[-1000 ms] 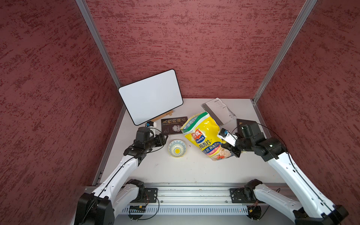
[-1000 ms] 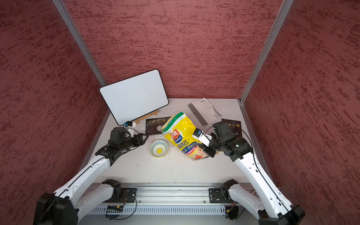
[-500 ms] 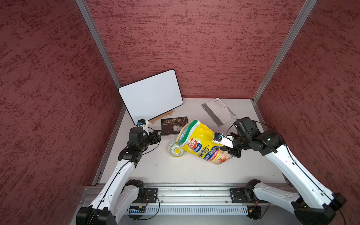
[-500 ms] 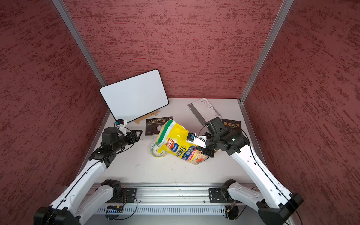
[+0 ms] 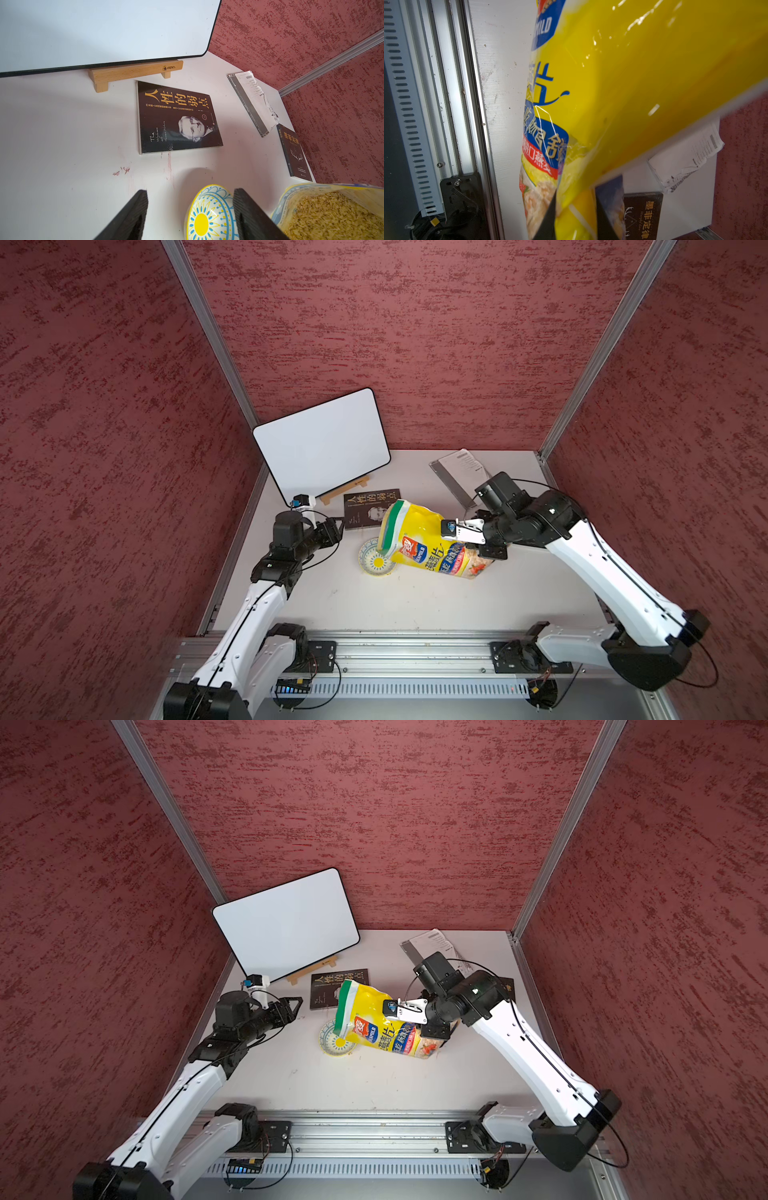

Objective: Pour the oats into the breakfast bowl
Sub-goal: Pour the oats into the bowl.

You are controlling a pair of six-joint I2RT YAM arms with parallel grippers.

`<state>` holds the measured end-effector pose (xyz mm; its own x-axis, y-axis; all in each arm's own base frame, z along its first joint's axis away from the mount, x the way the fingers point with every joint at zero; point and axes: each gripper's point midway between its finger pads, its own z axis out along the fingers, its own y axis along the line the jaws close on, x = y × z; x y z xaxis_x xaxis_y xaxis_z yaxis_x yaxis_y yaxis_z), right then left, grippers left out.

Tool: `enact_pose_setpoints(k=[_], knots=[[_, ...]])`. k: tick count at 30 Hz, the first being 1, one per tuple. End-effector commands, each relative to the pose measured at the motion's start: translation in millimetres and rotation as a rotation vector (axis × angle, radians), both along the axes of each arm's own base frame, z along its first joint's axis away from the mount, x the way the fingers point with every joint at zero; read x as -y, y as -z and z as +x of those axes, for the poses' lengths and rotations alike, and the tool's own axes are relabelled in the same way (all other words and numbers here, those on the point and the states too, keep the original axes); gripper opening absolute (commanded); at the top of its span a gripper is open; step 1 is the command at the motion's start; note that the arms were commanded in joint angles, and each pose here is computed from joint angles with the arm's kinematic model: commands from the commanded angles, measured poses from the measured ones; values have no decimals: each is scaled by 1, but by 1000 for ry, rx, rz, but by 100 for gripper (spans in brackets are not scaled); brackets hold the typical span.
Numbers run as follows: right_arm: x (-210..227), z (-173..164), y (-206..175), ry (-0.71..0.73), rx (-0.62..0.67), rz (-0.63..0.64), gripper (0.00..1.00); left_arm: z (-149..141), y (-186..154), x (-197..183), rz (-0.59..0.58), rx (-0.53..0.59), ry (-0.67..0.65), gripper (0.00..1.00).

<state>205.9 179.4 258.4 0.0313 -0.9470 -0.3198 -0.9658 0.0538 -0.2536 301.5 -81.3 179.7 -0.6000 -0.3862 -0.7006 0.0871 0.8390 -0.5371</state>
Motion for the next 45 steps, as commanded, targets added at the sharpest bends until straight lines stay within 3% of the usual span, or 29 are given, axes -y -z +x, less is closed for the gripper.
enact_pose_setpoints(k=[1,27,37,45], knots=[[-6,16,-38,-35,156,30,0,1,-5,-2,-5,33,-5,70],[-20,41,-38,-84,194,-261,0,2,0,-11,8,25,-47,71],[-30,50,-44,-105,249,-331,0,6,8,-26,3,8,-122,85],[-39,54,-44,-141,289,-385,0,8,8,-30,-25,7,-131,87]])
